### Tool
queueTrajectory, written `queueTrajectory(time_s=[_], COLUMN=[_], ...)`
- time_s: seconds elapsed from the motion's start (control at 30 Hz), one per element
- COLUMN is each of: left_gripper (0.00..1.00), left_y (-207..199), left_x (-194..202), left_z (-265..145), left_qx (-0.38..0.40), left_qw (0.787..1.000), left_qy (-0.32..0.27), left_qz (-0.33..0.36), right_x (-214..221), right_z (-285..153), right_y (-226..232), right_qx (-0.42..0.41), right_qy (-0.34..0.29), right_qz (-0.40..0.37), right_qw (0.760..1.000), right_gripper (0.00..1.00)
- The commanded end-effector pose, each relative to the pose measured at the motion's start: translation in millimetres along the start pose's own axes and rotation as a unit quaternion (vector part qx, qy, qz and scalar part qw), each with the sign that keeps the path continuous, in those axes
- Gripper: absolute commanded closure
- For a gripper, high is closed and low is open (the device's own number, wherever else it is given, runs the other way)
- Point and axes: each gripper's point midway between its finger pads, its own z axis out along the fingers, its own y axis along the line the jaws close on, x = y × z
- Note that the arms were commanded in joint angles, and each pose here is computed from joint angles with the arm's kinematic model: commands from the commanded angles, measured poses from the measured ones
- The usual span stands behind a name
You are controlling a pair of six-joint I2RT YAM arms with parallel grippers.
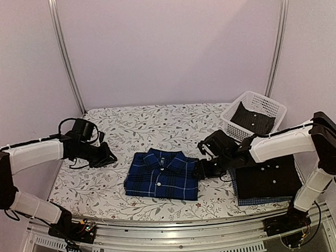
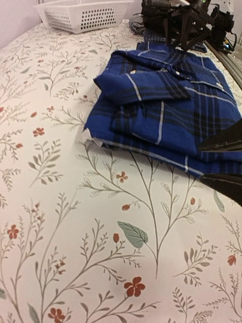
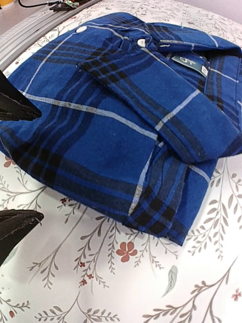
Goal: Fold and stack the long sleeve shirts
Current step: Smooth out the square-folded shirt at the center of the board, then move the square-folded shirt to the corner of the board.
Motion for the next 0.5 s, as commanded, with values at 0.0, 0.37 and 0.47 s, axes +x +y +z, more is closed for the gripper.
queueTrajectory(time_s=[0.0,0.37,0.47], left_gripper=[0.83,0.81,0.81], left_y=[-36,-70,-75], left_x=[-9,-14,-16], left_z=[-23,-48,-52], left_qx=[0.045,0.091,0.099], left_qw=[0.998,0.994,0.993], left_qy=[-0.018,-0.037,-0.041], left_qz=[0.031,0.054,0.059], right_x=[-7,2,2], right_z=[8,39,49], right_y=[4,9,13], right_qx=[-0.028,-0.051,-0.057], right_qy=[-0.01,0.017,0.028], right_qz=[0.006,0.026,0.03], right_qw=[1.0,0.998,0.997], right_gripper=[0.43,0.56,0.62])
